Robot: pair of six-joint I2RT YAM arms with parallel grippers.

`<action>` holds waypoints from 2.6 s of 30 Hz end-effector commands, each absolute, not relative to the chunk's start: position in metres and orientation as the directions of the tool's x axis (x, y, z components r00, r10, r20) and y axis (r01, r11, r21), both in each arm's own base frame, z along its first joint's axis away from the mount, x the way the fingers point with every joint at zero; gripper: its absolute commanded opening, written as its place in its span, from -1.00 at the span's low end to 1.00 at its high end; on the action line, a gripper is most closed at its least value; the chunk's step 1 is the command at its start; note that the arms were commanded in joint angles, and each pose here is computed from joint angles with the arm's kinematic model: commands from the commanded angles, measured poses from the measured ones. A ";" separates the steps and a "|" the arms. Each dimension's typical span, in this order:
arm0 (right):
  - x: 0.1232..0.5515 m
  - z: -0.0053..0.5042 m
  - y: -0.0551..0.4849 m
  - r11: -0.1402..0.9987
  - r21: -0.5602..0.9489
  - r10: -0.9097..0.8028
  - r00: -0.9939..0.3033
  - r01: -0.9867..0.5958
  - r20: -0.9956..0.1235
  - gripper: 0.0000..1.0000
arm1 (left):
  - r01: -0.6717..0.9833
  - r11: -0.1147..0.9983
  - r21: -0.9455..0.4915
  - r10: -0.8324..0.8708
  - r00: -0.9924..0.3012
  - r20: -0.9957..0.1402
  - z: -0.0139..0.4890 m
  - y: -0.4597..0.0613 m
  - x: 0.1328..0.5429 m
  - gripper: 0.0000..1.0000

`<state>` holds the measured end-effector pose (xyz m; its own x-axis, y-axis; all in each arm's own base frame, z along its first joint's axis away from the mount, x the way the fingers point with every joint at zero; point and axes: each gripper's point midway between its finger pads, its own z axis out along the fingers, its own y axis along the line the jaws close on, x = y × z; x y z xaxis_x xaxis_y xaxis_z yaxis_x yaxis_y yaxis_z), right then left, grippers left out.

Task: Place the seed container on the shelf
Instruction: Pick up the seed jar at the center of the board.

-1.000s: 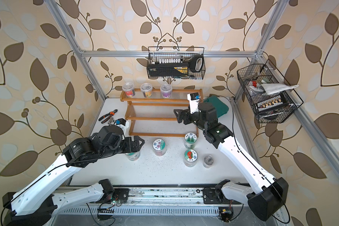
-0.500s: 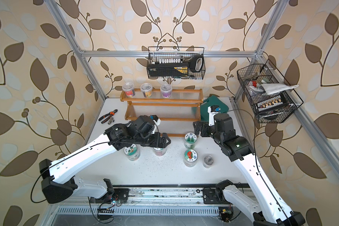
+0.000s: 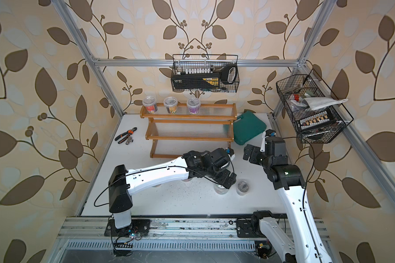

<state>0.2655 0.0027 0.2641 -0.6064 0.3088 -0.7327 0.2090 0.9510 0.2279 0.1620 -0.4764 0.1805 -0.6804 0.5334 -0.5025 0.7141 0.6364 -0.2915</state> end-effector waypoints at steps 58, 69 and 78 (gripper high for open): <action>0.260 0.236 -0.022 0.924 0.257 0.381 -0.636 0.282 -0.671 0.98 | 0.953 0.278 -0.121 0.721 -0.290 -0.629 0.134 -0.577 0.149 0.97; 0.259 0.236 -0.022 0.922 0.262 0.386 -0.635 0.283 -0.670 0.98 | 0.954 0.267 -0.133 0.719 -0.290 -0.632 0.140 -0.577 0.129 0.97; 0.259 0.235 -0.020 0.922 0.269 0.386 -0.637 0.278 -0.667 0.98 | 0.947 0.303 -0.103 0.737 -0.302 -0.605 0.121 -0.576 0.135 0.97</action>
